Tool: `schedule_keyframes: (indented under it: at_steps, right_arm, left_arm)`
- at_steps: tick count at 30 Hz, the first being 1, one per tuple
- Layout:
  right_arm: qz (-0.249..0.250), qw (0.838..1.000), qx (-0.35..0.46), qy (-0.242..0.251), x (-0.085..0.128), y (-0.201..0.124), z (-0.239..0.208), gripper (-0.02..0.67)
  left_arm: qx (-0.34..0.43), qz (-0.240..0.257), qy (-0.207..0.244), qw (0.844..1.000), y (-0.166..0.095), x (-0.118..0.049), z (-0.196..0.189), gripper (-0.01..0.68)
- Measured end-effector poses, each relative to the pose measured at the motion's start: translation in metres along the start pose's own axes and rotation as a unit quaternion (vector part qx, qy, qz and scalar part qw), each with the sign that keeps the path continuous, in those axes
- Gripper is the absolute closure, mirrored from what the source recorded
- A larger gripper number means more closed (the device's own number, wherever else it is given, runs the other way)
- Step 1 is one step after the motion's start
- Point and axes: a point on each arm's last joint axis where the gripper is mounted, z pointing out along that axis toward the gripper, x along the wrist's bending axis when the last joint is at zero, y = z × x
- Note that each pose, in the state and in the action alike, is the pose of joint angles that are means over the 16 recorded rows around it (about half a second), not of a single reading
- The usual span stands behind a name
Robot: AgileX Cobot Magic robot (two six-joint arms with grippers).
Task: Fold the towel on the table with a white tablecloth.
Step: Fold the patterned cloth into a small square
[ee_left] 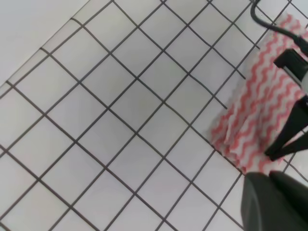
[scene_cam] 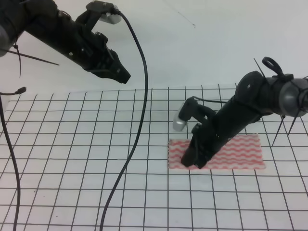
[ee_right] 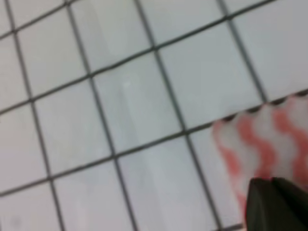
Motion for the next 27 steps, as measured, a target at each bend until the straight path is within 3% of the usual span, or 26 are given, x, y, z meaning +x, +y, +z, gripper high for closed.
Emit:
schedule_keyframes:
  at_steps: [6,18,27]
  right_arm:
    - [-0.009,0.999,0.020,0.027,0.0048,-0.0040,0.0009,0.650]
    - [0.014,1.000,0.001,0.005,-0.0007,-0.0017,0.0052,0.650]
    - [0.020,1.000,0.003,0.016,0.0011,-0.0023,0.0061,0.650]
  left_arm:
    - [0.000,0.000,0.000,1.000,0.0000,0.0000,0.0000,0.673]
    - [0.002,-0.001,0.000,1.000,-0.0008,0.0003,0.0008,0.673]
    - [0.002,-0.001,-0.001,1.000,-0.0012,0.0004,0.0012,0.673]
